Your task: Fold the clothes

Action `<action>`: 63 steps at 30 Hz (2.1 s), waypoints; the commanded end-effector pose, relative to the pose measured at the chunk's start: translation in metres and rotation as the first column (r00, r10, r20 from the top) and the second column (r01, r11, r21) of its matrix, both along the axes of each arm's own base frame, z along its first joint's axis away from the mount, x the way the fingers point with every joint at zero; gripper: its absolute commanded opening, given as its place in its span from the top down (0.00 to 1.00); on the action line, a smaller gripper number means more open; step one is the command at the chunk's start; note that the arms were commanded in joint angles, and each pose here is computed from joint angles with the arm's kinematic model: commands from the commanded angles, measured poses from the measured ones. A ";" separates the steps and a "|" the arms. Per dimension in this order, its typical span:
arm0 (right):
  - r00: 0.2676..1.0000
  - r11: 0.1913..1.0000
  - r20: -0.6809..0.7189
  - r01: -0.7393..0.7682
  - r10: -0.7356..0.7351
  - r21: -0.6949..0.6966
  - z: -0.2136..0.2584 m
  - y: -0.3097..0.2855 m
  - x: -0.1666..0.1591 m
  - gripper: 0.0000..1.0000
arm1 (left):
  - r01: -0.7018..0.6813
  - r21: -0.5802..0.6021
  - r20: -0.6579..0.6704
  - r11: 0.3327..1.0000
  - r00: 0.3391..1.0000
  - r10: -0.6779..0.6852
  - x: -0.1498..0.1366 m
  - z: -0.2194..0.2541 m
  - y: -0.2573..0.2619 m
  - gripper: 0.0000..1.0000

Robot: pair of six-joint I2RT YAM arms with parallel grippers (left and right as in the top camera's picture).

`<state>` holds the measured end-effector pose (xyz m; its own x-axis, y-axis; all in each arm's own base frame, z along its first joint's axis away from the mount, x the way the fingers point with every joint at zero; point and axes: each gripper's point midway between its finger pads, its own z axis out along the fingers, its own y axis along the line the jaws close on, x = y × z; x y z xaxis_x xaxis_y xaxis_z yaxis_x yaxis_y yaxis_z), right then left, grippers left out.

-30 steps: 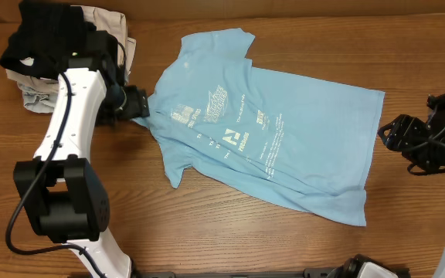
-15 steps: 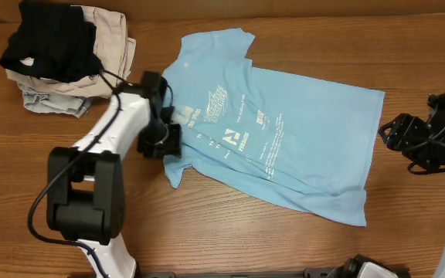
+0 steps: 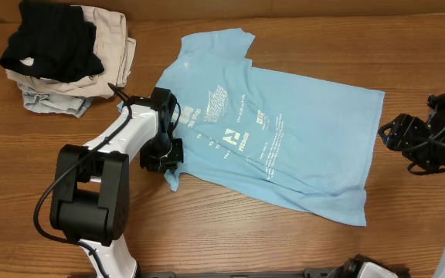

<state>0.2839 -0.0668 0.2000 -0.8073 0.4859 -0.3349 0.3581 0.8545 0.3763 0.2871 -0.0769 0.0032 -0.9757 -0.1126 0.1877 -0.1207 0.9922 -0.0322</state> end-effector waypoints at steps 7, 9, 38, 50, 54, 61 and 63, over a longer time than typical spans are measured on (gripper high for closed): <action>1.000 1.000 0.005 -0.009 0.009 -0.012 -0.001 0.000 0.002 0.33 | -0.038 0.072 -0.233 0.997 0.971 0.054 -0.045 0.032 0.017 0.96; 1.000 1.000 0.005 -0.009 0.009 -0.012 -0.001 0.000 0.002 0.33 | -0.039 0.082 -0.278 0.996 0.959 0.060 -0.051 0.047 0.020 0.96; 0.965 0.986 -0.250 0.112 -0.078 0.123 -0.024 0.018 -0.038 0.29 | 0.002 -0.093 -0.072 0.996 0.997 -0.009 0.003 0.046 -0.017 0.00; 0.973 0.991 -0.213 0.108 -0.088 0.085 -0.023 0.010 -0.029 0.26 | 0.069 0.064 -0.246 0.996 0.968 -0.051 -0.061 0.083 -0.009 0.00; 0.976 0.993 -0.207 0.086 -0.068 0.078 -0.023 0.010 -0.029 0.26 | 0.047 0.145 -0.154 0.988 0.988 -0.024 -0.068 0.090 -0.017 0.04; 0.978 0.996 -0.203 0.063 -0.048 0.068 -0.024 0.009 -0.030 0.26 | -0.125 0.215 0.001 0.969 0.992 0.128 -0.083 0.073 -0.001 0.21; 0.978 0.996 -0.201 0.063 -0.048 0.067 -0.023 0.009 -0.029 0.26 | -0.135 0.184 0.068 0.973 0.990 0.125 -0.081 0.067 0.000 0.21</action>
<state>0.2546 -0.0574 0.1767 -0.8145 0.5680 -0.1187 0.4964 0.7880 0.3642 0.2090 -0.0895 0.0716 -0.9668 -0.1874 0.1738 -0.1689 0.9788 0.1160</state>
